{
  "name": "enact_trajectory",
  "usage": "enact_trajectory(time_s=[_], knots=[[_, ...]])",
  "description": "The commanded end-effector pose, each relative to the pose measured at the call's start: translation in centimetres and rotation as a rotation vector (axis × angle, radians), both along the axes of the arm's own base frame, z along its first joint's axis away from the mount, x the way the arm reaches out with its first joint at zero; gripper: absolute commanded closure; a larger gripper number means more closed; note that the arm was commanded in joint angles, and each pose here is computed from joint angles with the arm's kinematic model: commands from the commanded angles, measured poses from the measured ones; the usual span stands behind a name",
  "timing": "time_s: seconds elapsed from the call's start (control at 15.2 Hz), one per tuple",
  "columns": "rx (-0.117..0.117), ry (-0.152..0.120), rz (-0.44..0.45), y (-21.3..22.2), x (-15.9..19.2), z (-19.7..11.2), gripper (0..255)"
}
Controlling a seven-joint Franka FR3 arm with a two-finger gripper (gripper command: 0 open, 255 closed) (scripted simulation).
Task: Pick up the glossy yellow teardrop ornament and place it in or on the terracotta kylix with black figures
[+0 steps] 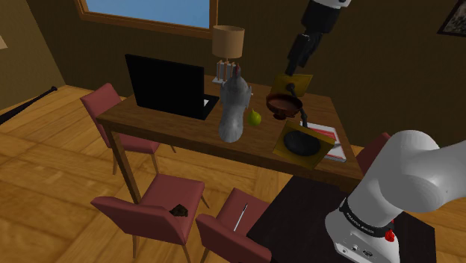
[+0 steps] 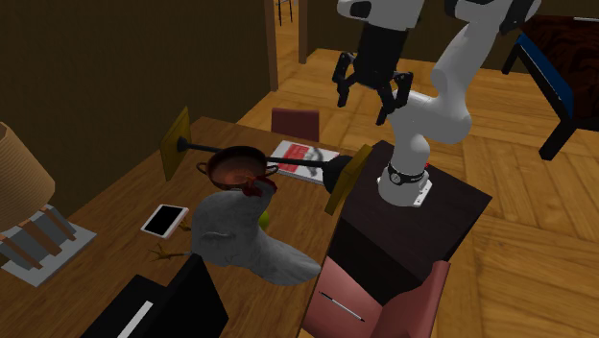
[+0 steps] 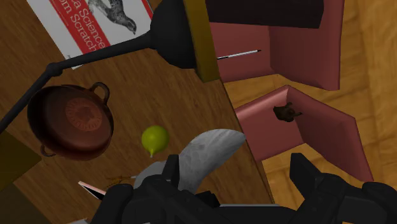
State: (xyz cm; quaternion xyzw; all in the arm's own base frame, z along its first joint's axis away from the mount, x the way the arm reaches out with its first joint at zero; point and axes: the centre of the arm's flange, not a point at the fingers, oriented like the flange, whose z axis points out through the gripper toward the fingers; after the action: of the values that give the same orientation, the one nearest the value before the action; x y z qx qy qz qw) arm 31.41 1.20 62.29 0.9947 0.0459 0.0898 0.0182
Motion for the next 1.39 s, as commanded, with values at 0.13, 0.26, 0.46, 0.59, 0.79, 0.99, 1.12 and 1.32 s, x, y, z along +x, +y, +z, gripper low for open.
enact_trajectory(time_s=[0.13,0.26,0.46,0.59,0.79,0.99,1.12,1.32], knots=[[0.009,-0.002,0.009,-1.5,1.2,-2.0,0],[0.018,-0.004,0.019,-2.9,2.4,-3.9,0],[0.032,-0.007,0.033,-5.0,4.2,-6.9,0],[0.041,-0.010,0.042,-6.4,5.4,-8.9,0],[0.054,-0.013,0.056,-8.4,7.3,-11.9,0],[0.068,-0.016,0.070,-10.3,9.2,-14.9,0],[0.077,-0.018,0.079,-11.6,10.5,-17.0,0],[0.090,-0.021,0.093,-13.4,12.4,-20.0,0]])
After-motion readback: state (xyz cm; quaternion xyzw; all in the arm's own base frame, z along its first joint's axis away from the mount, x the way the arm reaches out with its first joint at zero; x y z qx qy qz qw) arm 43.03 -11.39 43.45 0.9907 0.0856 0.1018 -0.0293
